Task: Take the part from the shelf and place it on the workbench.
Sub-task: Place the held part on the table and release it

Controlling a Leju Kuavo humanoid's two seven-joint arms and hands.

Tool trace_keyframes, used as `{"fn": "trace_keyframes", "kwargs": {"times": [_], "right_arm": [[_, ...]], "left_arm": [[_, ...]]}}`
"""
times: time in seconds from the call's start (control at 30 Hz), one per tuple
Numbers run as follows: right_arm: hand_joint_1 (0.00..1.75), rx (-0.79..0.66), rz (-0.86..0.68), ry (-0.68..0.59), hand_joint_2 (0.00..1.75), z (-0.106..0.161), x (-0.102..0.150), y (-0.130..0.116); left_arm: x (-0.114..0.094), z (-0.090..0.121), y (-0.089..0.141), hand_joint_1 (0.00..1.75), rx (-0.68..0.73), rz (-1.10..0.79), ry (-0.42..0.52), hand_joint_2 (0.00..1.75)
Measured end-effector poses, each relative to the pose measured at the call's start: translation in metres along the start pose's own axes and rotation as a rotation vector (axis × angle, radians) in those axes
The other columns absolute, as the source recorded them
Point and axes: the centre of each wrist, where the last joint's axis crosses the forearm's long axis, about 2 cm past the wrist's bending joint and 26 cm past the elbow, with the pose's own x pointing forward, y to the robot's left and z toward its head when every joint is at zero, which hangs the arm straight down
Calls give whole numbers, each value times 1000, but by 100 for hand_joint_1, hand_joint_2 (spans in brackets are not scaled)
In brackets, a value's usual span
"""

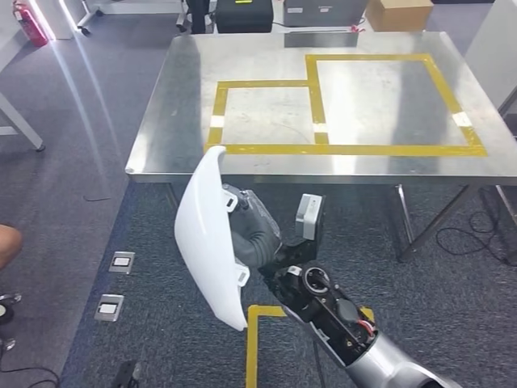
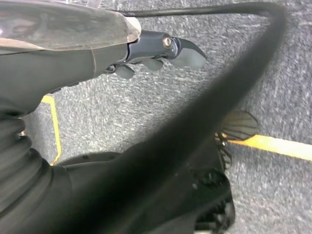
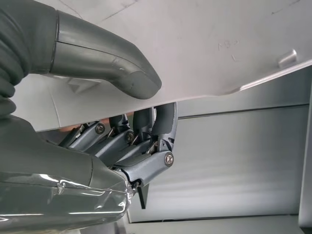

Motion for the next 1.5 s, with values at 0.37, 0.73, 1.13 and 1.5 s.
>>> {"fn": "trace_keyframes", "kwargs": {"times": [0.37,0.73,1.13,1.5], "right_arm": [[175,-54,22,22,175,10,3,-6],[175,-61,30,8,175,10,7,-9],[175,-76,39,10,175,14,8,-11],[175,-82,53,19,175,18,9,-15]], "left_arm": [[9,-1,-1,0,-11,-23,11,175],[19,-2,-3,0,-16,-29,-6,175],[21,-2,-3,0,-16,-40,-6,175],[24,-3,-6,0,-21,-43,-5,175]]}}
